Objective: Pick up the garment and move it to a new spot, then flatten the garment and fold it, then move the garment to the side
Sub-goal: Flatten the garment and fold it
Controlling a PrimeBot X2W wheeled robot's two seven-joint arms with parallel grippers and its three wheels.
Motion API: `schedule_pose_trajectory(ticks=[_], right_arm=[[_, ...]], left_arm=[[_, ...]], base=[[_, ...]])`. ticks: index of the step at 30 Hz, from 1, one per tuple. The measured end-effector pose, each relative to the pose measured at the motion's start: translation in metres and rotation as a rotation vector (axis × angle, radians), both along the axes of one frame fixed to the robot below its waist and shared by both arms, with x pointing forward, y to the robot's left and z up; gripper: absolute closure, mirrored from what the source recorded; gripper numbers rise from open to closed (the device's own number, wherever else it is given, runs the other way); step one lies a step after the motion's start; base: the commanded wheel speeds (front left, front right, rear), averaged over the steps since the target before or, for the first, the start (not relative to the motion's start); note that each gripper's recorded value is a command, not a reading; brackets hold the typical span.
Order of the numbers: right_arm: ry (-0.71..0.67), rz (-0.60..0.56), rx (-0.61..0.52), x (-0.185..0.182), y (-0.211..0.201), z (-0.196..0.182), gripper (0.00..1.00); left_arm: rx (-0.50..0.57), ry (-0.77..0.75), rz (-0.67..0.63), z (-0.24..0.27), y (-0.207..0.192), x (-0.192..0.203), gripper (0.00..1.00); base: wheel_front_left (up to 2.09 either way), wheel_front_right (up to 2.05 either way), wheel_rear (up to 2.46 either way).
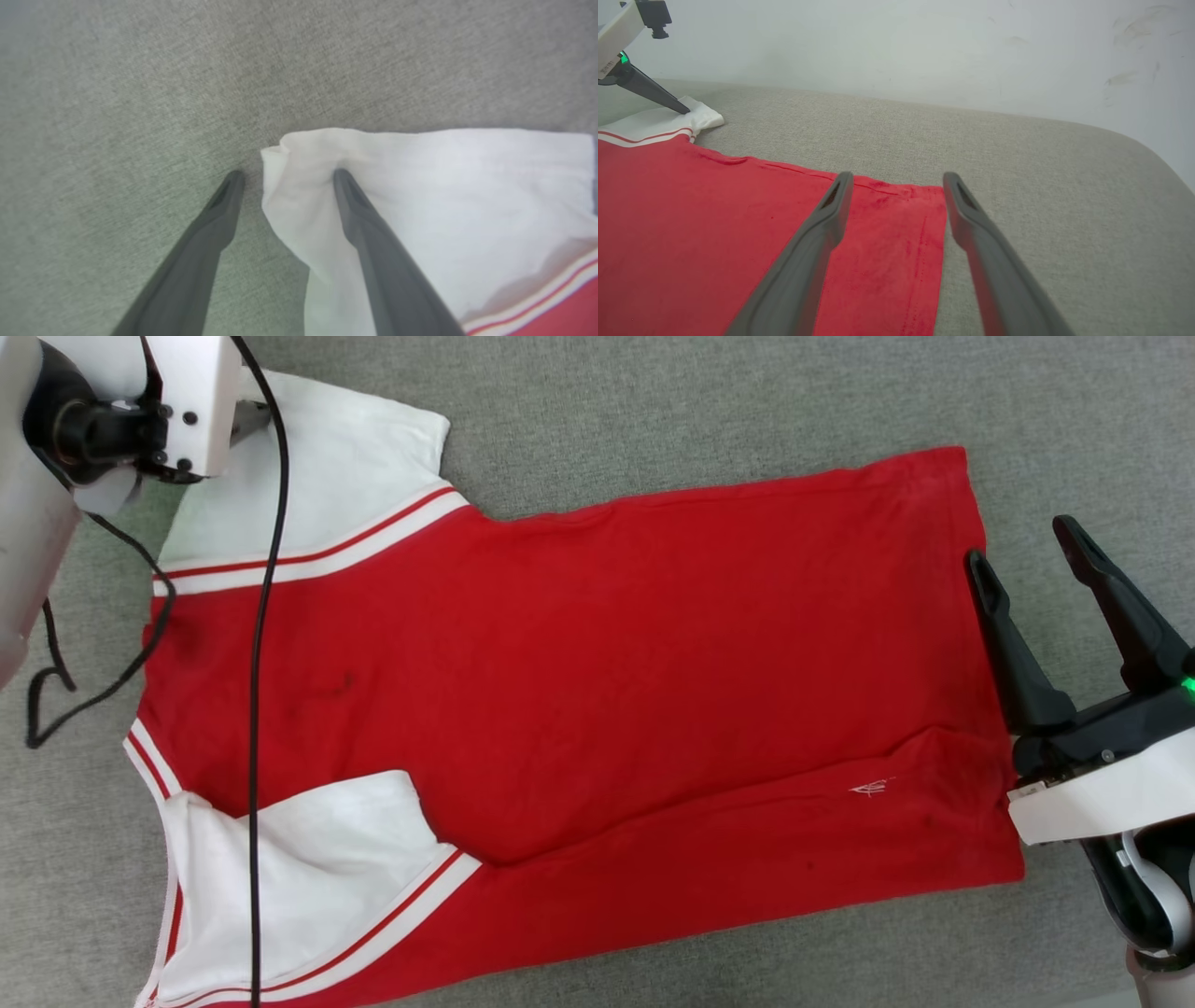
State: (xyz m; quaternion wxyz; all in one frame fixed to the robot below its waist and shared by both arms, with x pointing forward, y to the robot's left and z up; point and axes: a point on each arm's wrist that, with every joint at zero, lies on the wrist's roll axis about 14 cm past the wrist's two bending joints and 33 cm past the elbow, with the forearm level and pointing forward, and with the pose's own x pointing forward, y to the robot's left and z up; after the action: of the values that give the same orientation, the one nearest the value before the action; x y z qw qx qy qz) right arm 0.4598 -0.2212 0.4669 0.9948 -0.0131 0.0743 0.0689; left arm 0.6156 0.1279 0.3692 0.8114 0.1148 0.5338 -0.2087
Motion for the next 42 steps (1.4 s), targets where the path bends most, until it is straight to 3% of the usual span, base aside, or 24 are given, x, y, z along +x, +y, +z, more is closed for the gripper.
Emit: schedule_pose_trajectory(ticks=[2, 3, 4, 11, 16, 21, 22, 28, 32, 42], right_arm=[[0.008, -0.004, 0.000, 0.000, -0.001, -0.004, 0.00], [0.013, -0.005, 0.000, 0.000, -0.002, -0.005, 0.00], [0.014, -0.006, 0.001, 0.000, -0.002, -0.006, 0.00], [-0.046, 0.002, -0.019, 0.014, -0.008, 0.017, 0.00], [-0.118, 0.034, -0.071, 0.033, -0.013, 0.058, 0.00], [-0.038, 0.079, -0.121, 0.045, -0.014, 0.066, 0.00], [0.003, 0.092, -0.128, 0.048, -0.014, 0.064, 0.00], [0.542, 0.135, -0.202, 0.048, -0.028, 0.005, 0.00], [0.707, 0.140, -0.224, 0.048, -0.028, -0.020, 0.00], [0.875, 0.159, -0.230, 0.062, -0.012, -0.074, 0.00]], left_arm=[[0.010, 0.016, -0.010, -0.004, 0.000, -0.001, 0.00], [-0.004, 0.018, -0.006, -0.004, -0.002, -0.001, 0.81], [-0.015, 0.023, -0.002, -0.004, -0.002, -0.002, 1.00], [0.004, -0.038, -0.053, 0.008, -0.006, -0.006, 1.00], [-0.015, -0.142, -0.083, 0.036, -0.009, -0.007, 1.00], [-0.041, -0.224, -0.125, 0.059, -0.015, -0.013, 1.00], [-0.049, -0.241, -0.135, 0.063, -0.016, -0.016, 1.00], [-0.074, -0.356, -0.205, 0.093, -0.015, -0.035, 1.00], [-0.075, -0.377, -0.232, 0.096, -0.016, -0.040, 1.00], [-0.087, -0.407, -0.263, 0.092, -0.018, -0.036, 1.00]], base=[[0.00, 0.00, 0.00], [0.00, 0.00, 0.00], [0.00, 0.00, 0.00], [0.00, 0.00, 0.00], [0.00, 0.00, 0.00], [0.00, 0.00, 0.00], [0.00, 0.00, 0.00], [0.00, 0.00, 0.00], [0.00, 0.00, 0.00], [0.00, 0.00, 0.00]])
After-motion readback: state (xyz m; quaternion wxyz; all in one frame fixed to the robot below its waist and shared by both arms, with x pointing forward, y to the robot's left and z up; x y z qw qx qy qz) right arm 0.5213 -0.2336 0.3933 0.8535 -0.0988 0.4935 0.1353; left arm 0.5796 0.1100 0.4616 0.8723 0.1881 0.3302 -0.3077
